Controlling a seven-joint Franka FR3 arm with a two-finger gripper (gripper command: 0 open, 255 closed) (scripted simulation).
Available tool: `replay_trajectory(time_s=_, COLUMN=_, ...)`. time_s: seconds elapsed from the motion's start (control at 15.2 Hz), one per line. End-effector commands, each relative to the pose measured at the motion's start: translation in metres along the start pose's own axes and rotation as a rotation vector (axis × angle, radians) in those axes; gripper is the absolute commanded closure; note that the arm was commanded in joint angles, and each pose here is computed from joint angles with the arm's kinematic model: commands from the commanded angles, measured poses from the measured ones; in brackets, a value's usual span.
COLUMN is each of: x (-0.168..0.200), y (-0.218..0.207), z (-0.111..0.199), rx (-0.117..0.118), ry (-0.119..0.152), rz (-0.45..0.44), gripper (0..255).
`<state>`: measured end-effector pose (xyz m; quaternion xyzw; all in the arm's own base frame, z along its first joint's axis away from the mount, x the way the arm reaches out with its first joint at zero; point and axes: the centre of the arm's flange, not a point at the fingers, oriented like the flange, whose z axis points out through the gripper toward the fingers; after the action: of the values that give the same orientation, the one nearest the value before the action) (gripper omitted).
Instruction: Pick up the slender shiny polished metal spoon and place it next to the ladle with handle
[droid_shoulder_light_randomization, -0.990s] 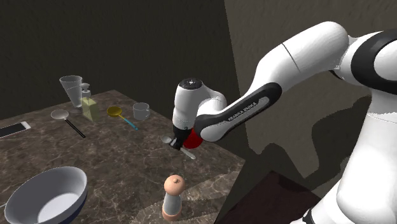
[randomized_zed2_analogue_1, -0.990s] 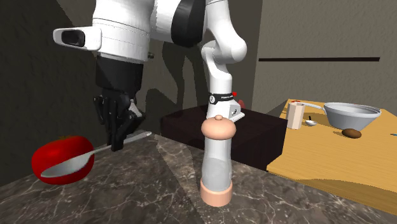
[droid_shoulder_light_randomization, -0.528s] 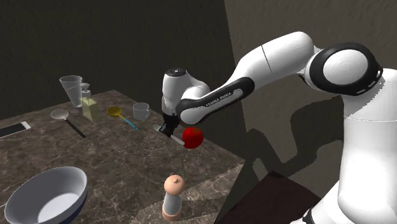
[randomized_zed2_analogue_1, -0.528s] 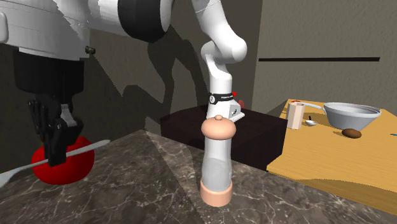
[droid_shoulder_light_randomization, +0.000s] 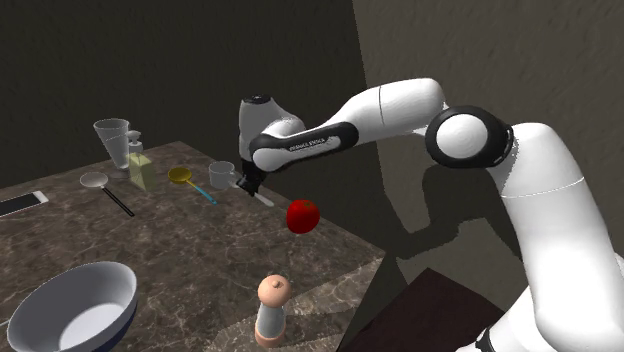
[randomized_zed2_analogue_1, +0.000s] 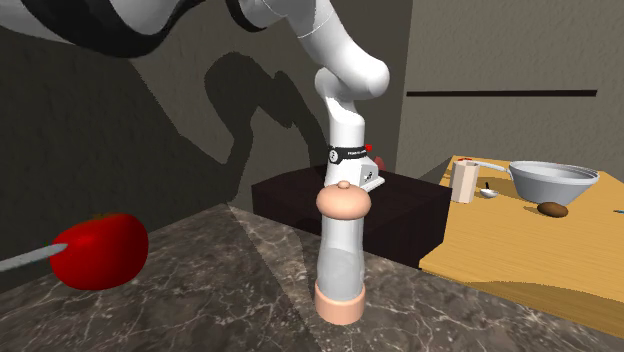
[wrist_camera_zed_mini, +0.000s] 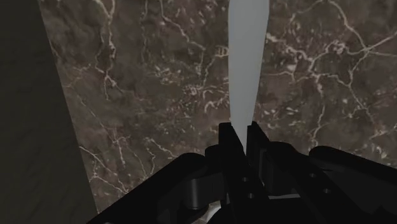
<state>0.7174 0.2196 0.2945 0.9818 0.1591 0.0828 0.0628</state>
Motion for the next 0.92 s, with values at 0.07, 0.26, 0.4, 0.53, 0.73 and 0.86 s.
replay_trajectory(time_s=0.07, x=0.035, y=0.014, z=0.009, rx=-0.001, ry=-0.001, rz=0.000, gripper=255)
replay_trajectory(time_s=0.26, x=0.042, y=0.016, z=0.021, rx=-0.001, ry=-0.001, rz=0.000, gripper=255)
replay_trajectory(time_s=0.4, x=0.041, y=0.015, z=0.031, rx=-0.001, ry=-0.001, rz=0.000, gripper=255)
replay_trajectory(time_s=0.53, x=0.039, y=0.013, z=0.042, rx=-0.001, ry=-0.001, rz=0.000, gripper=255)
replay_trajectory(time_s=0.73, x=0.037, y=0.011, z=0.057, rx=-0.001, ry=-0.001, rz=0.000, gripper=255)
replay_trajectory(time_s=0.86, x=0.036, y=0.009, z=0.067, rx=-0.001, ry=-0.001, rz=0.000, gripper=255)
